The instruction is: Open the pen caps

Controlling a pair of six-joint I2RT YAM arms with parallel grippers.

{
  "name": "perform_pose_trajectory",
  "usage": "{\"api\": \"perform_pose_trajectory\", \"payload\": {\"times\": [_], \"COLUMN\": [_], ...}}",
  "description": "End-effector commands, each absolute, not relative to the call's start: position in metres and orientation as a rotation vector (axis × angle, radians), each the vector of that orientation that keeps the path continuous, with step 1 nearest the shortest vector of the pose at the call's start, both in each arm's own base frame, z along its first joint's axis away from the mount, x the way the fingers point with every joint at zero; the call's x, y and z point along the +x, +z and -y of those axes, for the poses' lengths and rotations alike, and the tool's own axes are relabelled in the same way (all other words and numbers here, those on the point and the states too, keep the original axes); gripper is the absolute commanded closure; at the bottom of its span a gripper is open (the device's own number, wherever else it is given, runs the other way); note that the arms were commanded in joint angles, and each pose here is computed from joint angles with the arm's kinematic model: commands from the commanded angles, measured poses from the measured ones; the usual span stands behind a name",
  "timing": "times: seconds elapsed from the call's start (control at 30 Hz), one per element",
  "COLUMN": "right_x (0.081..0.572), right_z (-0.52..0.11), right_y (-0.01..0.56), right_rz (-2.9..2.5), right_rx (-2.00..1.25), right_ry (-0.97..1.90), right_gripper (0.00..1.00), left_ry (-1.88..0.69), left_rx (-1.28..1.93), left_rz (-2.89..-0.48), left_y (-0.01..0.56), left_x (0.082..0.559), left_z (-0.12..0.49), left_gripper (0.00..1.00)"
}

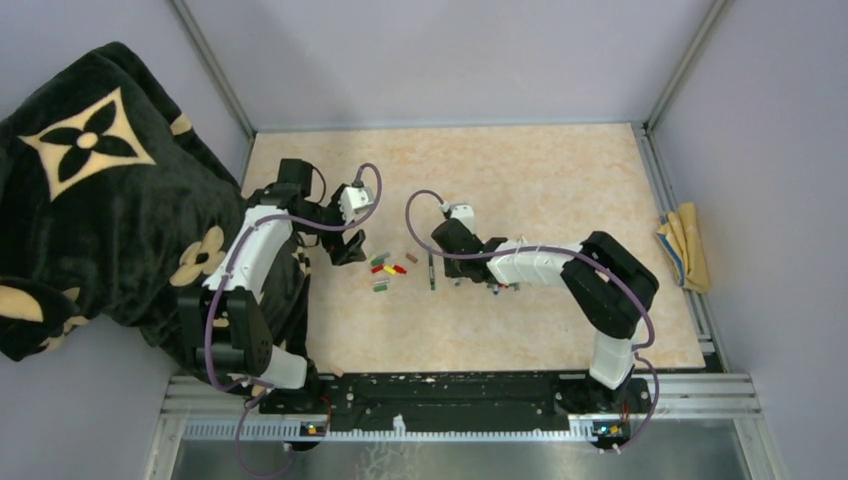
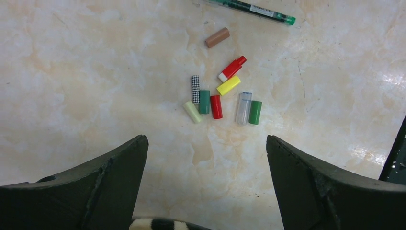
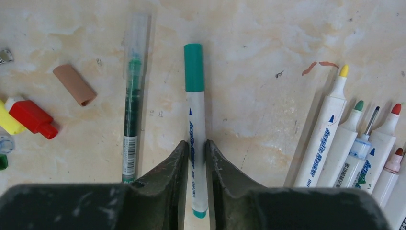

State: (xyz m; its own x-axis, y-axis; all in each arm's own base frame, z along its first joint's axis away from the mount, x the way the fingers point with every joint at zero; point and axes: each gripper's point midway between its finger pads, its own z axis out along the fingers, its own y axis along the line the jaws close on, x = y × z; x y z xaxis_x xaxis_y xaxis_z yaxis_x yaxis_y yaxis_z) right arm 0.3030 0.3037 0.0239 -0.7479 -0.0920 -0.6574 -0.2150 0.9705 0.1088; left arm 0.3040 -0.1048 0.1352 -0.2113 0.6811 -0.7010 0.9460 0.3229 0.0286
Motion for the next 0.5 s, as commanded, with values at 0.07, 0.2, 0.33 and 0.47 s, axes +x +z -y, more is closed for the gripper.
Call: {"api": "perform_pose_trajectory", "payload": {"times": [0.07, 0.2, 0.33, 0.47], "right_x": [0.295, 0.300, 0.303, 0.301], "right_z": [-0.300, -0.305, -0.313, -0.320], "right_y": [0.024, 0.041, 0.061, 0.081], "right_rz": [-2.408, -2.387, -2.385, -2.375], "right_rx": [-0.263, -0.259, -0.258, -0.291], "right_ry": [0.225, 0.315, 0.481, 0.633], "right_gripper": [0.94, 1.00, 1.00, 1.00], "left_ry": [-0.577, -0.609, -0.672, -0.697], "left_rx": [1.373, 1.400, 1.439, 1.468], "left_rz": [-1.897, -1.853, -1.776, -1.716], "left_y": [0.163, 0.163, 0.160, 0.153], "left_x": [0.315, 0.312, 0.301, 0.292], "left_z": [0.115, 0.120, 0.129, 0.134], "left_gripper": [0.01, 0.01, 0.01, 0.01]}}
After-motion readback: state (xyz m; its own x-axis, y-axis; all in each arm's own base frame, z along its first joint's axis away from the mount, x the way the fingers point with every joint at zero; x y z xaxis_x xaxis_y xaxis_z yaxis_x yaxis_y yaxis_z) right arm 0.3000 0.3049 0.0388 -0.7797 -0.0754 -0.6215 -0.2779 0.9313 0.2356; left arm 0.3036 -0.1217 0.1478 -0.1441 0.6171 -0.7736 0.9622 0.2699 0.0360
